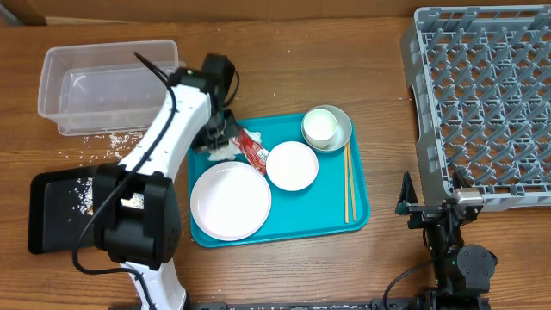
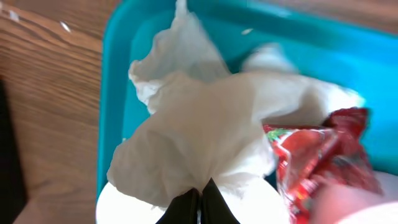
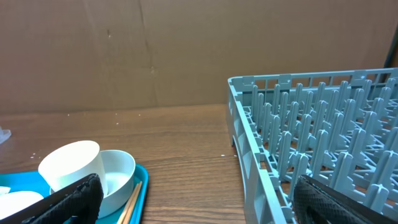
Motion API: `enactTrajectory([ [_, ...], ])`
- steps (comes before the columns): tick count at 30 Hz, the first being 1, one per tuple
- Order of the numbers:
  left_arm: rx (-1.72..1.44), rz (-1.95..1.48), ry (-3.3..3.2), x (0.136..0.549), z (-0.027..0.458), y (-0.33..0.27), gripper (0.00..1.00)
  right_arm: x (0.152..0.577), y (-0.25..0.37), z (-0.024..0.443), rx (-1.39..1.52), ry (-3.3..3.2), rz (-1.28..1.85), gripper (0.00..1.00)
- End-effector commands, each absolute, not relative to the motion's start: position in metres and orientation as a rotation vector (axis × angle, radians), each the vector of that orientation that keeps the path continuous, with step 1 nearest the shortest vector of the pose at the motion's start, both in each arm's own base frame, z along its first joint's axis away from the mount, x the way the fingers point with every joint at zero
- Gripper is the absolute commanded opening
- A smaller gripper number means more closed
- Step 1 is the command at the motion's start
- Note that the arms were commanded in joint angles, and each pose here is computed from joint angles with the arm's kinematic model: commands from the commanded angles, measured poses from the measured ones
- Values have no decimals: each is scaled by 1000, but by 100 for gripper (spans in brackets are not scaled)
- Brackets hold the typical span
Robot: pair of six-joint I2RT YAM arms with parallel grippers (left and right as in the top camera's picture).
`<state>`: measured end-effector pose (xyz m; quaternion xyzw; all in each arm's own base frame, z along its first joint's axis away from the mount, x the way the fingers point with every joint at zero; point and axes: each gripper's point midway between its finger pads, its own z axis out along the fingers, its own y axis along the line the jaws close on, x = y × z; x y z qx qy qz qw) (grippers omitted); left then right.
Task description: Sort waste into correct bins and load items into the dishwasher
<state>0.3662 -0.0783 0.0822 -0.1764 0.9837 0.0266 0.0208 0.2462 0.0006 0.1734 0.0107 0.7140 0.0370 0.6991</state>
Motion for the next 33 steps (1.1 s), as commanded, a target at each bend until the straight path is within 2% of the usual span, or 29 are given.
enactTrajectory([
  [1,-498,20,2981,378,127,-83,4,246,-2,172,28,1587,67,100],
  [11,-482,20,2972,377,162,-82,4,246,-2,172,28,1587,67,100],
  [21,-470,23,2724,404,259,-70,4,246,-2,172,28,1587,67,100],
  [26,-574,161,2520,426,296,-27,4,246,-2,171,28,1588,67,100],
  [33,-788,247,2330,454,306,52,4,246,-2,172,28,1587,67,100],
])
